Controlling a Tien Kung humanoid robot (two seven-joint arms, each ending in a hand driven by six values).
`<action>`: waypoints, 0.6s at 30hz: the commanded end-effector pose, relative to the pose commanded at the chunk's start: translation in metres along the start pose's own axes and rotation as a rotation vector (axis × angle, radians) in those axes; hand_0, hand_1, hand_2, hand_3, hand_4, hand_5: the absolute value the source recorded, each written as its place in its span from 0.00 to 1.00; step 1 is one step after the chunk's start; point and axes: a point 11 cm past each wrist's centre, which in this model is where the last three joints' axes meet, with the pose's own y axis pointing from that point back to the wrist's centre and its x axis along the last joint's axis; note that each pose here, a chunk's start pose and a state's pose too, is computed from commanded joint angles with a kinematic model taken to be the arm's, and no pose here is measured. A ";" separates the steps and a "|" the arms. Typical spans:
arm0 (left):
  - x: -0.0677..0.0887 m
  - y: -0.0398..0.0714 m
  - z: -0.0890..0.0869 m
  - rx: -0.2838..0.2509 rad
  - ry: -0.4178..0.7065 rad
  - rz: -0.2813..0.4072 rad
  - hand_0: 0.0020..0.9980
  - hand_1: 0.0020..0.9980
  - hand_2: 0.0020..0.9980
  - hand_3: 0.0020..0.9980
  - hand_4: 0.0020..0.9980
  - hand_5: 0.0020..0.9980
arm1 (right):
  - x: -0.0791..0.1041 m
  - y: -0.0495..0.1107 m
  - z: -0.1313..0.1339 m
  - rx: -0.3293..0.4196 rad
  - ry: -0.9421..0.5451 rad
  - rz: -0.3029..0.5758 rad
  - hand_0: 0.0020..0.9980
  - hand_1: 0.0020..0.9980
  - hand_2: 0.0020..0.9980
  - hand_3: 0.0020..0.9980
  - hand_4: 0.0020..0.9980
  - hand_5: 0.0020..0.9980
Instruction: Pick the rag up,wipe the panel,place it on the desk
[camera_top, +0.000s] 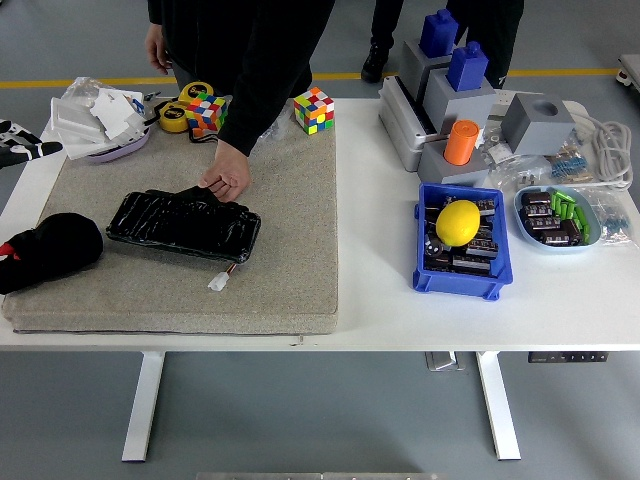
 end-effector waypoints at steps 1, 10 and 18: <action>0.000 0.000 0.000 0.000 0.000 0.000 0.62 0.72 0.75 0.80 1.00 0.96 | 0.000 0.000 0.000 -0.001 0.000 0.000 0.72 0.69 0.68 0.58 1.00 0.51; 0.000 0.000 0.000 0.003 -0.006 -0.003 0.62 0.72 0.75 0.79 1.00 0.94 | -0.003 0.000 0.001 0.001 0.000 -0.005 0.72 0.69 0.68 0.59 1.00 0.51; 0.003 0.000 0.002 -0.006 0.002 0.000 0.62 0.72 0.75 0.80 1.00 0.93 | -0.005 0.000 -0.001 0.006 -0.002 -0.011 0.72 0.69 0.68 0.59 1.00 0.50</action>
